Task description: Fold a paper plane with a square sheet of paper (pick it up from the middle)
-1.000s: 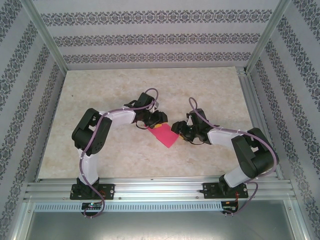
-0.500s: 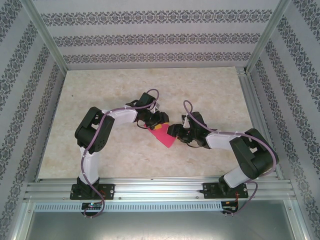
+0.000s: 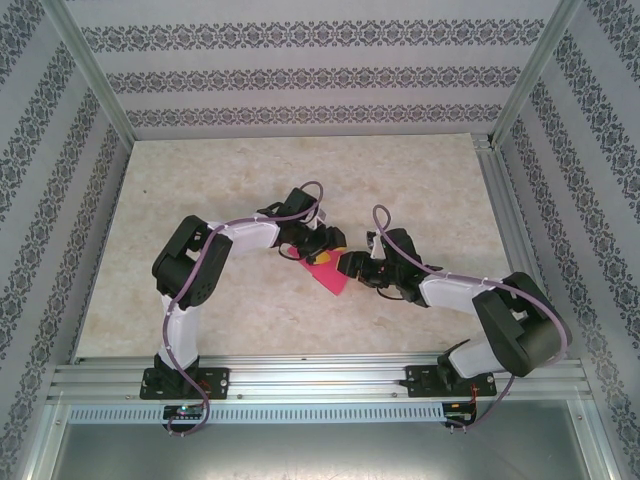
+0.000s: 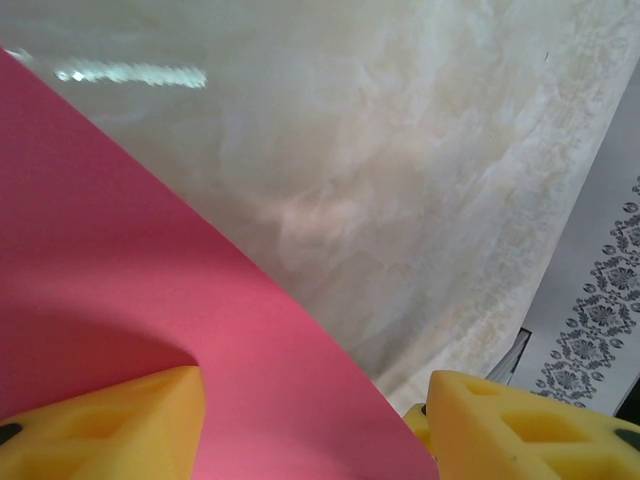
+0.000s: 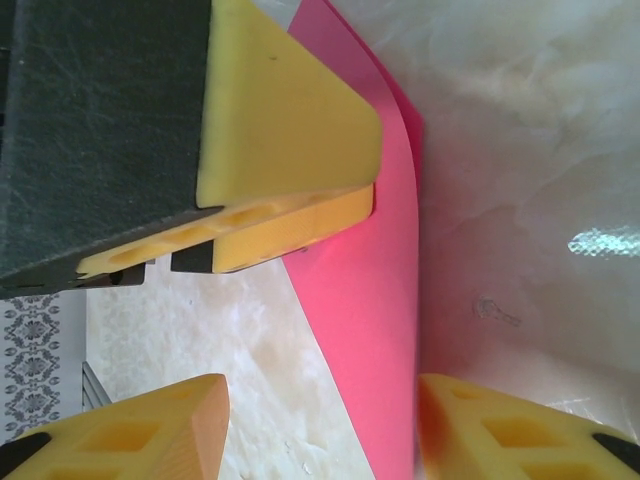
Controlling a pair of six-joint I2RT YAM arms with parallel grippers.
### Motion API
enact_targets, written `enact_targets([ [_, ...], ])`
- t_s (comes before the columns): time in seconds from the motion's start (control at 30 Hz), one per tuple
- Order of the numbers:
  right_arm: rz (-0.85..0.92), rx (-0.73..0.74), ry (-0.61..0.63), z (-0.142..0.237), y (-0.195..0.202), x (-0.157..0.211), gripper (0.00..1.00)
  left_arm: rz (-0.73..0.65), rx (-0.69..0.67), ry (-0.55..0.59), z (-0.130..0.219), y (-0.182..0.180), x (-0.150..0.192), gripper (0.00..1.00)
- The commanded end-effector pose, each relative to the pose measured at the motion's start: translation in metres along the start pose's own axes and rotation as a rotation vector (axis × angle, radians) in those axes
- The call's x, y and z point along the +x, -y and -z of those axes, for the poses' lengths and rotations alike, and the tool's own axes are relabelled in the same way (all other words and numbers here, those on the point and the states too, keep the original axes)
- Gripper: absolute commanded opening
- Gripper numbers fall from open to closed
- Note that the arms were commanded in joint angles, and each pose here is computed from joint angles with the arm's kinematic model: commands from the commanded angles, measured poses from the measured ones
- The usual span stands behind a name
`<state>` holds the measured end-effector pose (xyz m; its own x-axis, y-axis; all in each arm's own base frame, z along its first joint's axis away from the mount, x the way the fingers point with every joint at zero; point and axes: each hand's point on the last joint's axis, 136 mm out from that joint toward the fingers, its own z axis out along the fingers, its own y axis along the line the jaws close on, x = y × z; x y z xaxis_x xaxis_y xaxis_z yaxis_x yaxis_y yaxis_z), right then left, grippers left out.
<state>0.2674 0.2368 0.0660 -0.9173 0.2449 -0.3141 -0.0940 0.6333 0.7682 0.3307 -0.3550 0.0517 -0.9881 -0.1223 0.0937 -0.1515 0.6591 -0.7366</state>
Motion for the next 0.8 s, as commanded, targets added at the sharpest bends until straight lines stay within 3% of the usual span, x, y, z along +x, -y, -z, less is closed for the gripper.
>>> enact_targets([
  [0.0, 0.060, -0.066, 0.038, 0.005, -0.011, -0.007, 0.52, -0.022, 0.058, -0.010, -0.002, 0.026, 0.004, 0.63],
  [0.27, 0.052, -0.138, 0.036, -0.003, -0.016, -0.010, 0.53, -0.024, 0.038, -0.018, -0.006, 0.024, 0.006, 0.63],
  [0.77, 0.012, -0.184, 0.018, -0.013, -0.014, -0.011, 0.54, -0.047, -0.054, -0.050, -0.006, 0.004, 0.013, 0.49],
])
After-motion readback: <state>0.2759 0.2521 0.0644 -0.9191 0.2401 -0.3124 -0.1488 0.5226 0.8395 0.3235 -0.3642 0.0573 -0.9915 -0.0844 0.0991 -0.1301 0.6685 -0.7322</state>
